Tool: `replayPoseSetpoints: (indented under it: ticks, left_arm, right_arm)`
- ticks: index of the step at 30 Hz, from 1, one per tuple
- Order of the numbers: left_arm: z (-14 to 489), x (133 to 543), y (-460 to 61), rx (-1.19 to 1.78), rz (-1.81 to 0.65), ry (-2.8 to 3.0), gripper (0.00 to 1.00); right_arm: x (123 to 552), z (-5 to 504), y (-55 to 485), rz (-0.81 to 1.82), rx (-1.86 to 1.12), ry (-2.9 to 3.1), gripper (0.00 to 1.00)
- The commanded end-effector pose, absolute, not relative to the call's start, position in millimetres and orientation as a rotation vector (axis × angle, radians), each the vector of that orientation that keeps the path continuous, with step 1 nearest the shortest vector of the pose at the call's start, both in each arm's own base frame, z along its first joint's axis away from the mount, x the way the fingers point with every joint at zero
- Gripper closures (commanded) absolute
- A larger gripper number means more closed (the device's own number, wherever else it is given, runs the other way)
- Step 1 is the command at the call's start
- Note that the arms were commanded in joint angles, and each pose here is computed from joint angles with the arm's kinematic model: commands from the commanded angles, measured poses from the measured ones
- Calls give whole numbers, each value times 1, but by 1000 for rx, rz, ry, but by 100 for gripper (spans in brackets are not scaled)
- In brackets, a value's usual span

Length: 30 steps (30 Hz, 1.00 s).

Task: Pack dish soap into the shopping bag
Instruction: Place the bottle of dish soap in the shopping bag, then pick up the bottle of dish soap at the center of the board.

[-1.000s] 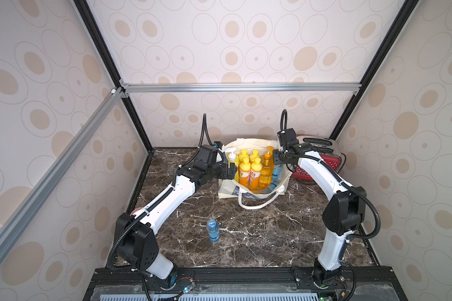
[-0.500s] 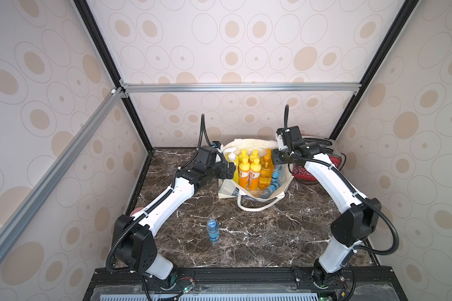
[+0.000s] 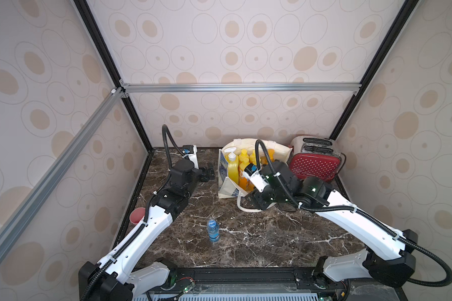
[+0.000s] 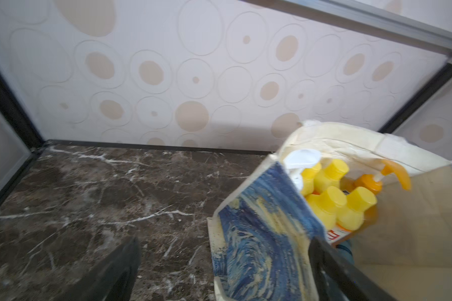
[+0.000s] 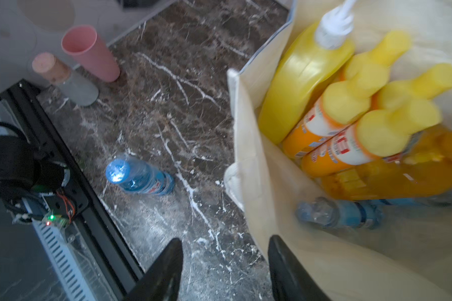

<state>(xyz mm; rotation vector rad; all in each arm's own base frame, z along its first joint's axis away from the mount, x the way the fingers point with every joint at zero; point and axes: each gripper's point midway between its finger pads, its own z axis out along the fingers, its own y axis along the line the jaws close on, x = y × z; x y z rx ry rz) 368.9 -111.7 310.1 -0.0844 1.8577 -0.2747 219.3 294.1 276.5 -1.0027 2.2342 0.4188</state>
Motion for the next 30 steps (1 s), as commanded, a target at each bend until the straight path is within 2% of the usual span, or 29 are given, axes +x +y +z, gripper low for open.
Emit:
replayPoseSetpoints:
  ticks: [1, 12, 30]
  left_arm:
    - [316, 370, -84, -201, -242, 1811, 1]
    - [299, 366, -41, -325, -163, 1831, 1]
    - [279, 377, -30, -370, -237, 1867, 1]
  right_arm:
    - [201, 258, 317, 471, -1052, 2251, 45]
    - [172, 214, 398, 528, -1259, 2247, 34]
    - [161, 190, 442, 622, -1304, 2236, 28]
